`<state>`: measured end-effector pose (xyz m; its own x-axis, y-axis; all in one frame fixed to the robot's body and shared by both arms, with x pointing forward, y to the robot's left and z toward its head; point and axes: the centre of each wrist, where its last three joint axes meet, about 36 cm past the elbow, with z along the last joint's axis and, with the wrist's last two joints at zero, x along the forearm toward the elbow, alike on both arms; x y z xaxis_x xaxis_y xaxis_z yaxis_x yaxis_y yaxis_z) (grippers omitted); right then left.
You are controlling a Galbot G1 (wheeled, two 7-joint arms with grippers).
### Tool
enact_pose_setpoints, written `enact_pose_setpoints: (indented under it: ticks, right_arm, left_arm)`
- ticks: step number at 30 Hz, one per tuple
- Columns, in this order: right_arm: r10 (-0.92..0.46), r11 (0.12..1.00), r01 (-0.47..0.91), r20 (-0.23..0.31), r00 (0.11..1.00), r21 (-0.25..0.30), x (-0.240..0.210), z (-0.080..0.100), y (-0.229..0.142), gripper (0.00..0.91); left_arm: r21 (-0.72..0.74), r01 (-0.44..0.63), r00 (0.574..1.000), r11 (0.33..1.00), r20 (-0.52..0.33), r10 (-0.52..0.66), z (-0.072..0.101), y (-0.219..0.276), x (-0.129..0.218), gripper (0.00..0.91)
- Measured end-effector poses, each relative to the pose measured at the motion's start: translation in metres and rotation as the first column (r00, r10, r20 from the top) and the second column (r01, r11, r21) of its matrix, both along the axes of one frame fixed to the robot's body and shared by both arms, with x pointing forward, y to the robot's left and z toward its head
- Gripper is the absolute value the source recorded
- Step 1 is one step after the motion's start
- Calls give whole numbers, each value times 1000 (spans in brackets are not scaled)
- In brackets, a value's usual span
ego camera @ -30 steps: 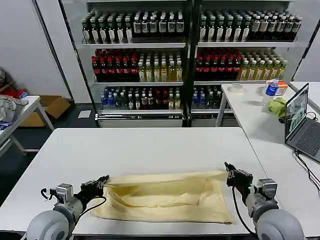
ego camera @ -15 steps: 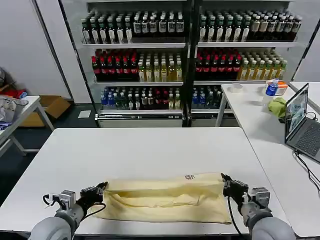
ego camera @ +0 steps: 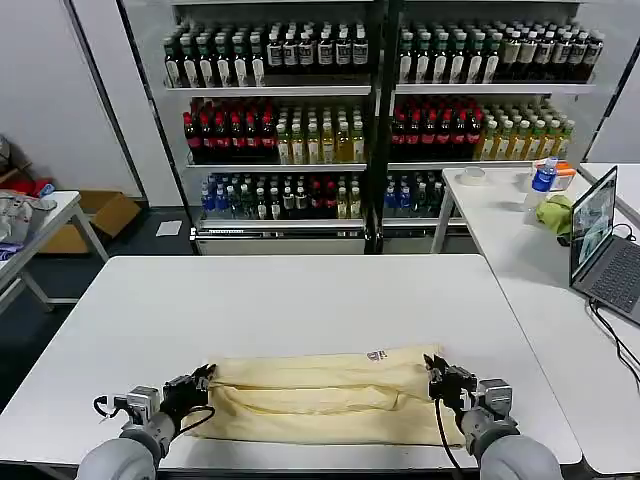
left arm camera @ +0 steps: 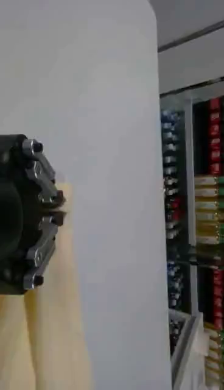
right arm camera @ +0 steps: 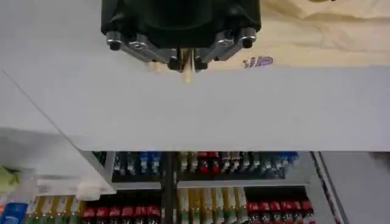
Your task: Fold and organize the clothes.
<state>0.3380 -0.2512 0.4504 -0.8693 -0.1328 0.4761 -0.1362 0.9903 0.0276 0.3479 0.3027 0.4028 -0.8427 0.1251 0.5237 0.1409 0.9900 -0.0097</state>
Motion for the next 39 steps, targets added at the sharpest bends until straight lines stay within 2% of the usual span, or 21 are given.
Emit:
enact_pose_setpoints:
  ticks: [13, 22, 24, 25, 27, 29, 39]
  right_arm:
    - [-6, 1000, 7, 27, 1000, -6, -7, 6, 0, 907]
    - [-21, 1000, 21, 41, 999, -5, -9, 11, -3, 907]
    - [-24, 1000, 24, 42, 999, -5, -9, 12, -3, 907]
    - [-25, 1000, 25, 43, 999, -5, -10, 12, -4, 907]
    - [-28, 1000, 29, 45, 999, -6, -10, 13, -4, 907]
    - [-32, 999, 33, 46, 998, -7, -11, 14, -5, 907]
    - [-44, 999, 44, 57, 997, -5, -12, 17, -6, 907]
  left_arm:
    - [-15, -65, 997, 998, 49, 66, 0, -15, -19, 907]
    - [-31, -106, 994, 994, 26, 107, -12, -30, -35, 907]
    - [-37, -109, 994, 993, 18, 110, -14, -33, -37, 595]
    - [-39, -111, 994, 993, 14, 112, -15, -34, -38, 292]
    - [-44, -115, 993, 992, 7, 115, -18, -35, -40, 60]
    - [-46, -124, 992, 991, 7, 124, -19, -36, -41, 10]
    - [-94, -154, 988, 984, -9, 154, -23, -37, -48, 10]
